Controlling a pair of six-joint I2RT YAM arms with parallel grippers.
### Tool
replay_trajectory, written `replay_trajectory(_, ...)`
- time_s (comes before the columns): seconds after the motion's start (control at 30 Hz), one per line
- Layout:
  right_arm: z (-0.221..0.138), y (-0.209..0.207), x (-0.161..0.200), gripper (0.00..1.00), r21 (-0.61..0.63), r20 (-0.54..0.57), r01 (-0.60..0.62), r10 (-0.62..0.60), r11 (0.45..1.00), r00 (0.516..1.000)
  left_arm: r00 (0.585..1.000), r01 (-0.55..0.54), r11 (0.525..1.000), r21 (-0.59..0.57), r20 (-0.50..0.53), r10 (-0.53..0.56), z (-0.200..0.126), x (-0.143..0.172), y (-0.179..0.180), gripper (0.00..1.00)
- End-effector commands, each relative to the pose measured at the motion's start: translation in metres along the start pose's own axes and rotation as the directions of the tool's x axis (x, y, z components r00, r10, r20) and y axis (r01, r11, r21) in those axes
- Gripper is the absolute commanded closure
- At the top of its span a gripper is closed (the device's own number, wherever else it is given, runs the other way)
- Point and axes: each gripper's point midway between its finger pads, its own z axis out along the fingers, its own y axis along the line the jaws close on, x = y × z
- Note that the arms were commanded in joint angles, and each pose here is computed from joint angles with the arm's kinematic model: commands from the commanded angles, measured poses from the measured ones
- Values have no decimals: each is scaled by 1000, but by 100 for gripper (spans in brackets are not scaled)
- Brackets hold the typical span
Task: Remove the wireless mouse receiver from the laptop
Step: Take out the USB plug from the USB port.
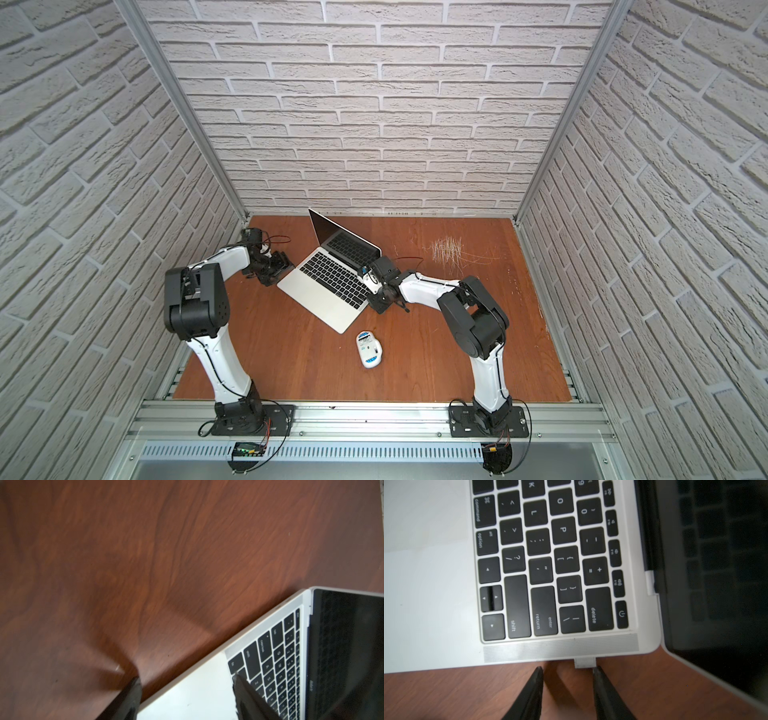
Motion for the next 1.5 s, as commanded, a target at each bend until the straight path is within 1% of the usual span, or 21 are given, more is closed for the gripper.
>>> replay_trajectory(0.0,18,3,18,61,-23,-58,1,-2,1000,998,999,15,1000,-14,-30,-15,0,9,6,29)
replay_trajectory(0.1,20,2,17,64,-19,-60,-1,0,1000,998,999,10,999,-37,-46,-12,1,13,10,29)
replay_trajectory(0.13,20,2,18,65,-20,-62,-2,1,1000,998,999,3,998,-61,-47,-6,0,14,13,29)
replay_trajectory(0.2,20,2,18,65,-20,-62,-2,1,1000,998,998,-18,989,-146,-67,9,-4,19,26,29)
replay_trajectory(0.27,20,2,18,66,-22,-62,-4,2,1000,998,994,-67,968,-240,-95,45,-9,25,40,29)
replay_trajectory(0.33,20,3,18,66,-24,-64,-3,1,1000,998,990,-106,946,-306,-119,73,-13,31,49,29)
replay_trajectory(0.53,19,3,18,66,-23,-65,-4,3,1000,998,973,-200,894,-401,-189,133,-9,46,57,30)
replay_trajectory(0.83,18,1,22,64,-9,-74,-1,0,1000,997,965,-209,883,-421,-232,118,6,53,66,31)
replay_trajectory(1.0,17,-10,22,59,50,-80,4,0,999,997,965,-211,883,-419,-231,121,6,53,66,32)
replay_trajectory(1.13,20,-12,20,59,60,-77,-1,6,998,997,964,-211,885,-416,-237,118,10,55,67,32)
replay_trajectory(1.3,26,-9,16,67,41,-68,-14,17,999,998,963,-210,887,-411,-243,115,12,57,68,33)
replay_trajectory(1.47,28,-3,12,79,9,-46,-42,42,999,998,964,-209,888,-409,-241,116,13,56,68,33)
